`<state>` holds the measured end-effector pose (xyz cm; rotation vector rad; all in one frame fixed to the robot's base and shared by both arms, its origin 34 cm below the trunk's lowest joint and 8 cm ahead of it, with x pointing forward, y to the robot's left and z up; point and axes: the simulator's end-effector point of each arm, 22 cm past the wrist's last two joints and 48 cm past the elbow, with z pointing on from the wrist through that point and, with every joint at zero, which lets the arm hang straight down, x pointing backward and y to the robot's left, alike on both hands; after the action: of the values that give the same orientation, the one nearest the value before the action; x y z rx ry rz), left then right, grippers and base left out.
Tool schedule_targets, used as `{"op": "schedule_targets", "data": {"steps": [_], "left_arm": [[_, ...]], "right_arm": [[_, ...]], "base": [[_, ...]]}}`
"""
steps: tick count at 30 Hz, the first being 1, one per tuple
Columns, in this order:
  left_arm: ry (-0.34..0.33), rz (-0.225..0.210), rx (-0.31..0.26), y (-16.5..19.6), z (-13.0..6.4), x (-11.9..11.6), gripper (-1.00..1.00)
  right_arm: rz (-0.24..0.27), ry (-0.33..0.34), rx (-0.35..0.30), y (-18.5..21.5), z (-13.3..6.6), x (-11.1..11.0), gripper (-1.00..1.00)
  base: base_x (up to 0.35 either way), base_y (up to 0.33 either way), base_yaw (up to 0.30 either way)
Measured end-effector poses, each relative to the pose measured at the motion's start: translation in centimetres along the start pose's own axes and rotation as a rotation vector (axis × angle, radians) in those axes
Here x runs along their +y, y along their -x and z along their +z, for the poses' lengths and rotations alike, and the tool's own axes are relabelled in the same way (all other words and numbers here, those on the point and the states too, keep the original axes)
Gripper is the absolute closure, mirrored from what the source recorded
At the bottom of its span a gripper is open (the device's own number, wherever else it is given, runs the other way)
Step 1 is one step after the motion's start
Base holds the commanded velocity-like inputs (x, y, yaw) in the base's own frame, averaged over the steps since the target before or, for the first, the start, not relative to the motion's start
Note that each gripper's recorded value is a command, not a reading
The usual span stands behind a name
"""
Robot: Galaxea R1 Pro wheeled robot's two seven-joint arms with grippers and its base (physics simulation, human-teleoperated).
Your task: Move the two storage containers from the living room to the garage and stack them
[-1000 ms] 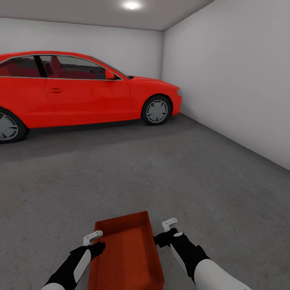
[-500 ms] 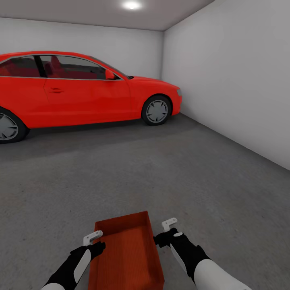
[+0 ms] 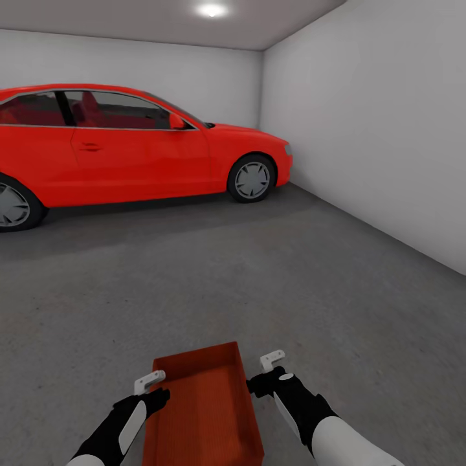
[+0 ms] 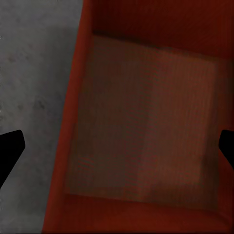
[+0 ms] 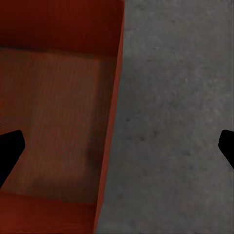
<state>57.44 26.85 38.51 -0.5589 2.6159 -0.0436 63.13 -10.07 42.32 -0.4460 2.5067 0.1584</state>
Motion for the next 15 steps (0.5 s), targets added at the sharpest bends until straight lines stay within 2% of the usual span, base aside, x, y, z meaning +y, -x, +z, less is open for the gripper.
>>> {"op": "schedule_targets", "data": {"steps": [15], "left_arm": [[0.001, 0.0, 0.001, 1.8, -2.5, -0.6, -1.0]], "right_arm": [[0.0, 0.0, 0.0, 2.2, -2.3, -0.1, -1.0]], "base": [[0.0, 0.0, 0.0]]}}
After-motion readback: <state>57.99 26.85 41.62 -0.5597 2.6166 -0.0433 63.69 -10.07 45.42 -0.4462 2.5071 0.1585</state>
